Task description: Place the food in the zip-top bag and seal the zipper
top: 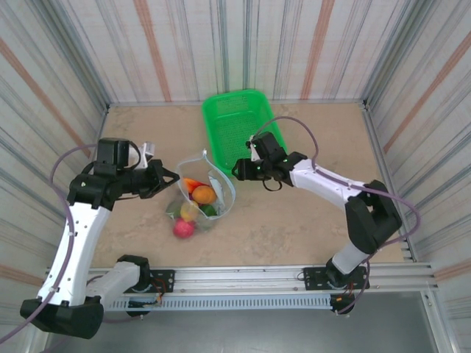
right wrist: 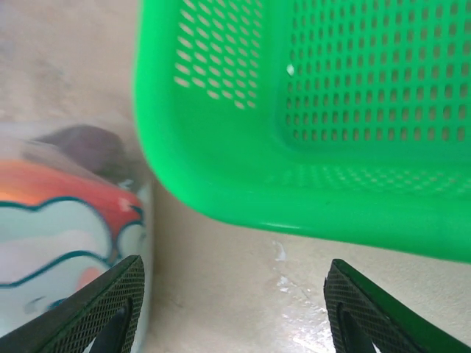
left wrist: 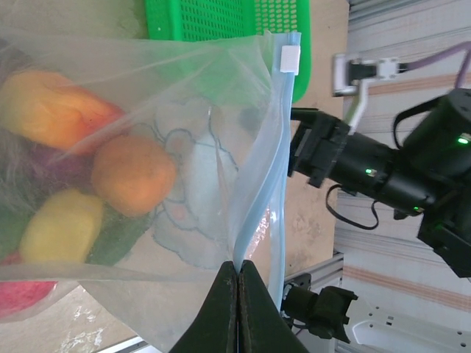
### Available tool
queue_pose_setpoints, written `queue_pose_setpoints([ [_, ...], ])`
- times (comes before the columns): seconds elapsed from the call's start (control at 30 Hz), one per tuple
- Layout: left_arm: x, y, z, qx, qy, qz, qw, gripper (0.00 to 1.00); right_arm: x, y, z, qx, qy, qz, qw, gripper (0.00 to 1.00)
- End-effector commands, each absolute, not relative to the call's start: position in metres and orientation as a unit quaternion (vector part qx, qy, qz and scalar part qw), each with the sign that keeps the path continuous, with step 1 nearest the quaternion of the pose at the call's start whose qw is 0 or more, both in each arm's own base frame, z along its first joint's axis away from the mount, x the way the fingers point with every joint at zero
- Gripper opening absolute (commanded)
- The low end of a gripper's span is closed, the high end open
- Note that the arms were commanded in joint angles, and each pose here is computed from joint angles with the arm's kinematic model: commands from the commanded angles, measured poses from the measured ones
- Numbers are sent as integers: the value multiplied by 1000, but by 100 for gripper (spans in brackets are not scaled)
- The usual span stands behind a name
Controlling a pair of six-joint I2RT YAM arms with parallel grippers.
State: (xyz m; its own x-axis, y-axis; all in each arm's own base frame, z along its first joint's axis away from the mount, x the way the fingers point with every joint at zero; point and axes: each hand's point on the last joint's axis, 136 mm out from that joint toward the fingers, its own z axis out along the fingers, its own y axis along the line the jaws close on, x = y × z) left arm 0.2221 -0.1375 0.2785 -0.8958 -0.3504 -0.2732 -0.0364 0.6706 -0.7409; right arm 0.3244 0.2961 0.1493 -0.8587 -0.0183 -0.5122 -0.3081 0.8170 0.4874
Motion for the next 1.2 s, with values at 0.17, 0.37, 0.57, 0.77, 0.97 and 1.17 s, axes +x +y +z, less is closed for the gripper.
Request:
queue_pose_setpoints([
  [0.17, 221, -157, 280, -59, 898, -394, 189, 0, 277, 302, 229, -211, 850, 379, 298, 61],
  [0.37, 224, -158, 279, -61, 900, -388, 190, 0, 262, 338, 218, -302, 835, 352, 294, 64],
  [0.57, 224, -159, 283, -61, 899, -388, 193, 0, 274, 366, 210, -308, 846, 348, 261, 62],
  [0.77, 221, -154, 276, -68, 902, -378, 196, 0, 267, 371, 239, -262, 832, 421, 248, 71],
  [0.97, 217, -178, 261, -45, 903, -390, 175, 6, 281, 375, 244, -162, 838, 478, 210, 80],
  [1.17, 218, -208, 248, -34, 883, -447, 139, 25, 296, 376, 238, -102, 837, 496, 206, 82],
])
